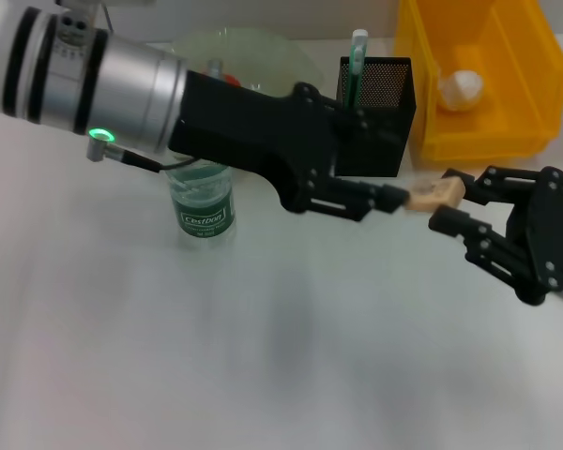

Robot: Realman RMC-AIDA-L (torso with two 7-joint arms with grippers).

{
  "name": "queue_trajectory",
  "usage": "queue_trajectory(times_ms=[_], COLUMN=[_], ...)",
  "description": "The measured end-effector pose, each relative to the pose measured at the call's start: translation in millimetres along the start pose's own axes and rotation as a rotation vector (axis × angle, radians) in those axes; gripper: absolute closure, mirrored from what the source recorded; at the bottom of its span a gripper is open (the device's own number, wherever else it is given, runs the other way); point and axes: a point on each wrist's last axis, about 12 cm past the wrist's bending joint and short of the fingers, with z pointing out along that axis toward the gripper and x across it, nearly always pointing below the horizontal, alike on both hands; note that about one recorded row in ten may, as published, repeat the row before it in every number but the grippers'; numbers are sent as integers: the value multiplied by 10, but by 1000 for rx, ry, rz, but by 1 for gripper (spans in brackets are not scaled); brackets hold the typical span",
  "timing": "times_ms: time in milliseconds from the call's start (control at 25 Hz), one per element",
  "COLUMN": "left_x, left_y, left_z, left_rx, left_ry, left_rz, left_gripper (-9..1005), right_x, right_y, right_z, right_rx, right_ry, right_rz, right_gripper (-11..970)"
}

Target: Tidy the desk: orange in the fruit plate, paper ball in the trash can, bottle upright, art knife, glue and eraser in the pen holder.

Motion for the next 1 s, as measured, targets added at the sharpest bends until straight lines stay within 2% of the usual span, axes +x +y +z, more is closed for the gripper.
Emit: queue_trajectory(times_ms=[40, 120, 280, 400, 440, 560, 600, 760, 840, 880, 920, 1000], left_x=[14, 39, 256, 256, 444, 607, 701, 800, 886, 931, 938, 979], left_y=[2, 0, -55, -55, -136, -234, -312, -389, -431, -446, -449, -466], left_z=[-17, -42, -194, -194, -270, -318, -339, -329, -306, -293, -291, -282], left_rx=[-6, -14, -59, -59, -77, -65, -38, 1, 23, 30, 31, 37], left_ry=[-4, -8, -28, -28, -44, -58, -69, -85, -97, -101, -102, -106], left_rz=[-5, -12, -46, -46, -72, -102, -113, -123, -139, -148, -149, -153], left_gripper=[445, 436, 418, 404, 400, 397, 398, 402, 403, 403, 403, 403], right_x=[-5, -32, -154, -194, -216, -287, -327, -542, -702, -868, -868, -1042], right_y=[4, 1, -76, -113, -137, -242, -318, -661, -837, -998, -998, -1147], right_z=[-12, -59, -229, -272, -284, -289, -271, -161, -96, -2, -2, 132], right_rx=[1, 8, 66, 85, 94, 121, 131, 168, 185, 197, 197, 216], right_ry=[-2, -10, -33, -36, -40, -41, -27, 69, 139, 227, 227, 343], right_rz=[-1, -8, -13, -10, -7, 13, 26, 93, 128, 164, 164, 180], right_gripper=[695, 695, 696, 696, 696, 697, 697, 698, 698, 697, 695, 693])
